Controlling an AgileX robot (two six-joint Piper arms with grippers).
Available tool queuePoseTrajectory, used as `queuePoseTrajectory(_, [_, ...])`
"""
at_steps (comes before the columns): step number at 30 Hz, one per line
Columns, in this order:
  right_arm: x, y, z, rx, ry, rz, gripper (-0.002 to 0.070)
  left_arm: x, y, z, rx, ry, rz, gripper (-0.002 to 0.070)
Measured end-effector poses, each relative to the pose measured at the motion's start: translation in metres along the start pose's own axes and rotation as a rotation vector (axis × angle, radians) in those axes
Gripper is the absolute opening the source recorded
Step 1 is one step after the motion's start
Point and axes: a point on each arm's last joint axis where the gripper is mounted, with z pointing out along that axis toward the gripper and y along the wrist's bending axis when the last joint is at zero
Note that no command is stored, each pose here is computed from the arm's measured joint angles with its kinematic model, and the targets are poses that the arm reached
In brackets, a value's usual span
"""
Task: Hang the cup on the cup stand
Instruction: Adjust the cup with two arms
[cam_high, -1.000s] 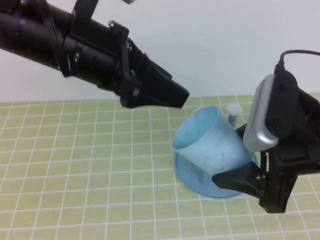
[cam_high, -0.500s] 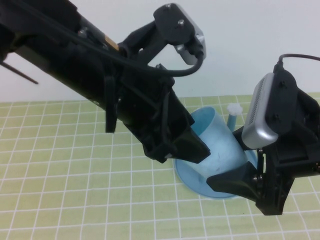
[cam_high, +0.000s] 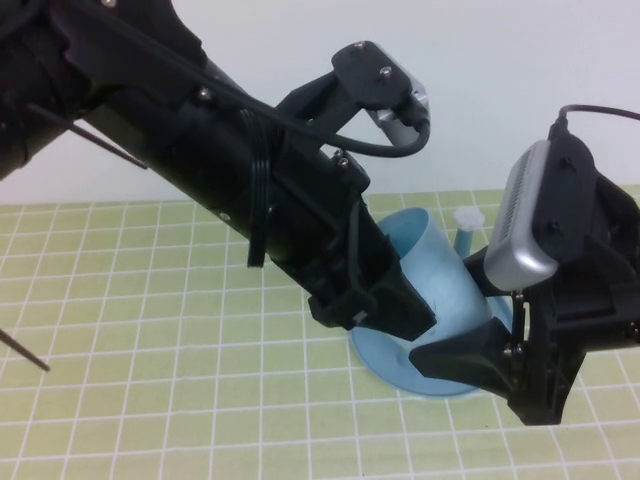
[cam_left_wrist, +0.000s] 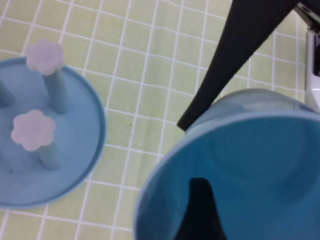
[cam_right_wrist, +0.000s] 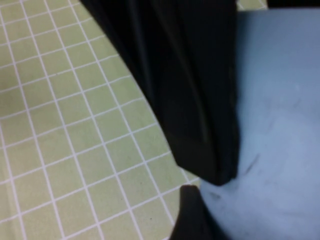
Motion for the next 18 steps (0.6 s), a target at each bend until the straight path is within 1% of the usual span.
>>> queuePoseTrajectory(1, [-0.0001,-0.0002,0.0000,0.003,-0.001,-0.001,0.0526,-0.0003,0.0003,0.0000,-0.004,-0.004,0.002,0.0343])
queuePoseTrajectory(2, [-0.0002,-0.0004,0.0000,0.004,-0.002,-0.001,0.0526,-0.0006,0.0006,0.0000,-0.007,-0.007,0.005,0.0238])
queuePoseTrajectory(3, [-0.0004,-0.0008,0.0000,0.009,-0.005,0.000,0.0526,-0.0004,0.0005,0.0000,-0.005,-0.005,0.022,0.0116])
queuePoseTrajectory(4, [-0.0006,-0.0016,0.0005,0.015,-0.008,0.002,0.0526,-0.0001,0.0001,0.0000,-0.001,-0.001,0.042,0.0018])
queuePoseTrajectory(5, [-0.0005,-0.0027,0.0017,0.020,-0.008,0.004,0.0526,0.0001,-0.0001,0.0000,0.001,0.001,0.062,0.0011])
queuePoseTrajectory(7, [-0.0004,-0.0031,0.0023,0.021,-0.008,-0.005,0.0526,0.0001,-0.0001,0.0000,0.001,0.001,0.061,0.0000])
queuePoseTrajectory(13, [0.0002,-0.0020,0.0023,0.008,-0.002,-0.032,0.0532,0.0020,0.0014,-0.0006,-0.021,0.022,0.059,0.0001])
queuePoseTrajectory(15, [0.0005,-0.0015,0.0023,0.003,0.002,-0.006,0.0563,0.0036,0.0015,-0.0020,-0.035,0.039,0.058,0.0001])
queuePoseTrajectory(17, [0.0015,-0.0012,0.0023,0.000,0.013,0.054,0.0631,0.0053,0.0009,-0.0061,-0.053,0.049,0.064,0.0001])
queuePoseTrajectory(18, [0.0023,-0.0009,0.0023,-0.002,0.022,0.083,0.0653,0.0058,-0.0001,-0.0084,-0.065,0.053,0.067,0.0001])
